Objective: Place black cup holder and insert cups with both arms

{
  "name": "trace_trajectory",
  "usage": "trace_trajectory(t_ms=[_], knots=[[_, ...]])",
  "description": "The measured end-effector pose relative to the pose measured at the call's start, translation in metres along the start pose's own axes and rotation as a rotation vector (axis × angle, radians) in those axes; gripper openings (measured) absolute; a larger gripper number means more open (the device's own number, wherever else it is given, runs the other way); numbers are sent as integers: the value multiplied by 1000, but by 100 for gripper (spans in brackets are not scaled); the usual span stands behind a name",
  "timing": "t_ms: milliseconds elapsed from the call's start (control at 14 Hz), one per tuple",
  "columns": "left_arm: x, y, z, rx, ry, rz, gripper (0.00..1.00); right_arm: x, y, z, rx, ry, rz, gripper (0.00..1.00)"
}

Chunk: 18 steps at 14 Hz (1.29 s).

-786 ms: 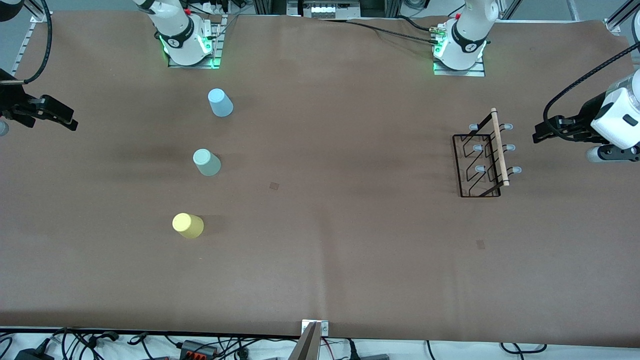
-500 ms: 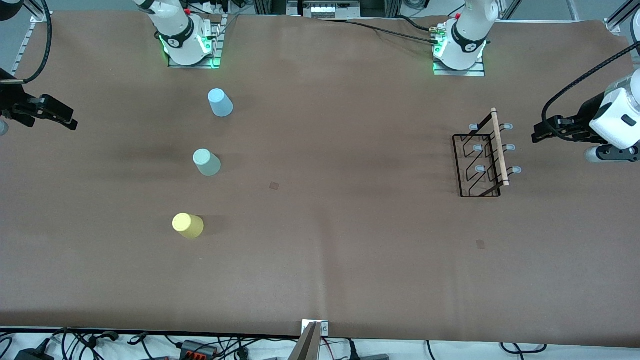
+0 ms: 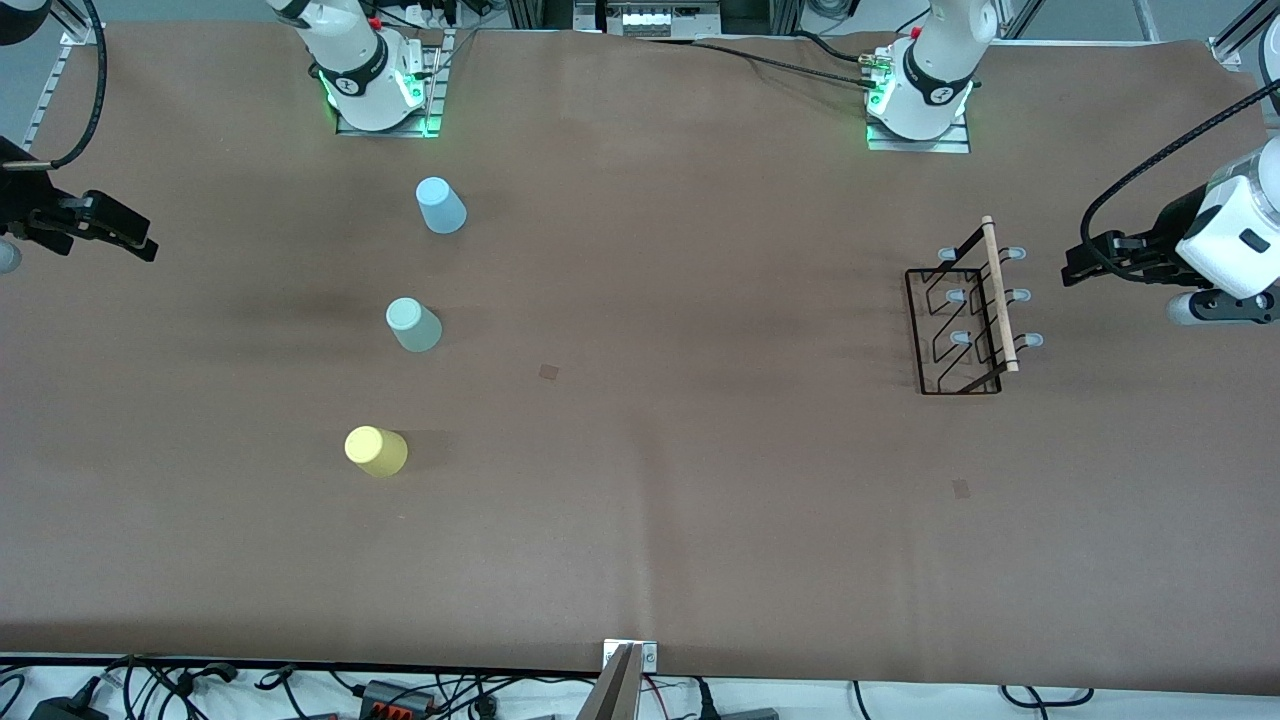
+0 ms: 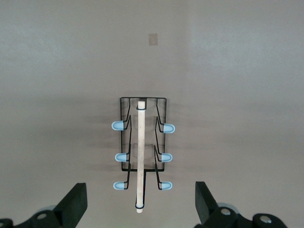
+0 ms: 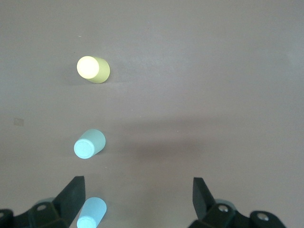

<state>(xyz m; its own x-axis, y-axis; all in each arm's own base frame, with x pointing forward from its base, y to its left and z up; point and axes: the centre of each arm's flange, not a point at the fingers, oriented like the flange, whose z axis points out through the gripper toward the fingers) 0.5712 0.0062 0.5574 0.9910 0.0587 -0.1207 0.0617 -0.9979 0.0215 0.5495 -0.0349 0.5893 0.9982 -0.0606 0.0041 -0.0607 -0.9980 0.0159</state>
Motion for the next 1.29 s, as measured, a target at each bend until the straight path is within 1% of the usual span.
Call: trace_trajectory(t_ms=[143,286,429,571,786,929,1143,1286], knots=[[10,-1,14,-5,5,0,100,2,-4,3,0,-2,-8,100],[32,-3,56,-15,28,-1,100,5,-9,8,0,-6,-17,100],[40,0,107,-20,25,4,100,6,-11,11,1,-11,-21,100],[31,5,137,-16,27,11,100,7,-14,13,1,-16,-26,100],[5,7,156,-1,12,13,100,9,-16,19,1,-31,-29,100],[-12,6,162,9,5,11,100,10,-16,27,1,-58,-29,100],[-37,0,179,23,9,34,100,7,-24,43,0,-132,-44,100],[-44,-18,189,23,17,44,100,6,-41,59,-3,-179,-74,100]])
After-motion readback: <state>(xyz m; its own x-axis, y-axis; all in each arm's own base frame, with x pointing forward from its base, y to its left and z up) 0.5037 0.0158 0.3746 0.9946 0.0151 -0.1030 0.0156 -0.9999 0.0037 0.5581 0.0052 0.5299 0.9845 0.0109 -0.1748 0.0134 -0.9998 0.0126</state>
